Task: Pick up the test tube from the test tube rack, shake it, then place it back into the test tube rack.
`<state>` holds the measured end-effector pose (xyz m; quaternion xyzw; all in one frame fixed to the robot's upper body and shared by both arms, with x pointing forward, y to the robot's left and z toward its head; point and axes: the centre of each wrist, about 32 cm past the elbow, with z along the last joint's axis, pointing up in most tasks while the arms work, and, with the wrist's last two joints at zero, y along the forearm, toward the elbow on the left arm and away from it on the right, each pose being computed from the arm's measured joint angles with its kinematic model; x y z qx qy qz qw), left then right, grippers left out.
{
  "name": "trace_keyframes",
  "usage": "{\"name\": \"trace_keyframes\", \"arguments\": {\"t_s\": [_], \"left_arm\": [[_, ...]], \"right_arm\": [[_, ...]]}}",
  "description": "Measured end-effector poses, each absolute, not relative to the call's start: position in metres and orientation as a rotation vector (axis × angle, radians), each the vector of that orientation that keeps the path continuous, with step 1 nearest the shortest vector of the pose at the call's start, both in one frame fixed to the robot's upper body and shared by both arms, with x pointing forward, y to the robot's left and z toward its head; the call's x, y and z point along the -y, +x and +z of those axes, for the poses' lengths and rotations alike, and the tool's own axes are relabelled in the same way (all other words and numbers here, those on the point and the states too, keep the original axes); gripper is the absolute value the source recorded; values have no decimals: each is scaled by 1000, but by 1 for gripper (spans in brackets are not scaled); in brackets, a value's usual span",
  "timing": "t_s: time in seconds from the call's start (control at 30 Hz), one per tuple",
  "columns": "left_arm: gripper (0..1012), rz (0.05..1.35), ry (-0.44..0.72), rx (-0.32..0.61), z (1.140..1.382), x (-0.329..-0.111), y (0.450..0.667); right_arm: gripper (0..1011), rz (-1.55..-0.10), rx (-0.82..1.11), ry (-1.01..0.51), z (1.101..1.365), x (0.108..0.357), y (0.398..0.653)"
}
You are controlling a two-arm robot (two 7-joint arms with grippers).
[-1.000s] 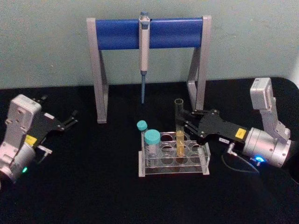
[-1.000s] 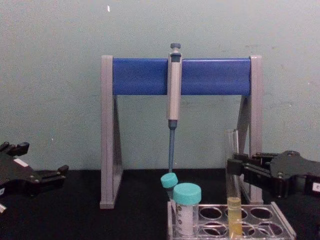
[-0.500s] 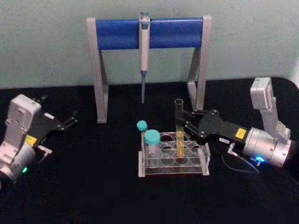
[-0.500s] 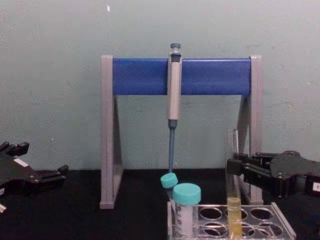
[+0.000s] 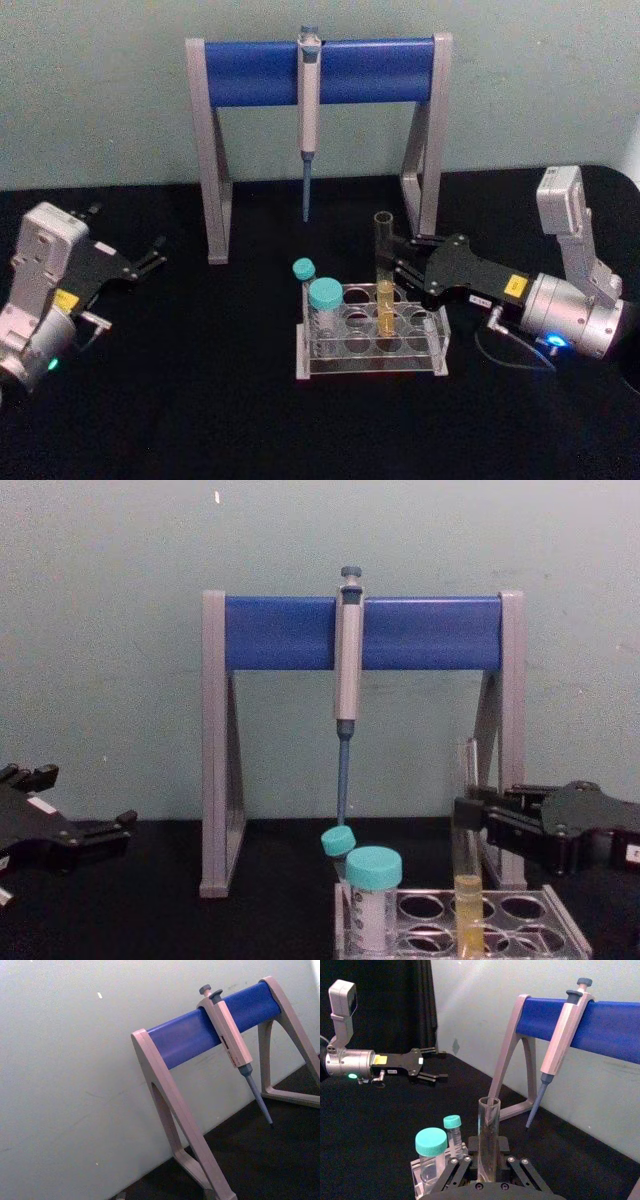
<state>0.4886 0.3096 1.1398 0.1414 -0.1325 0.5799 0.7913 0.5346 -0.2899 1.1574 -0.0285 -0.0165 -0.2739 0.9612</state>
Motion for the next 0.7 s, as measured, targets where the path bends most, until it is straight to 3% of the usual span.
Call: {"name": "trace_keyframes", "arguments": {"t_s": [0.7], "left_arm": [[1001, 1248, 304, 285, 1140, -310, 489]], "right_arm": [[861, -555, 34, -57, 1157, 290, 534]]}}
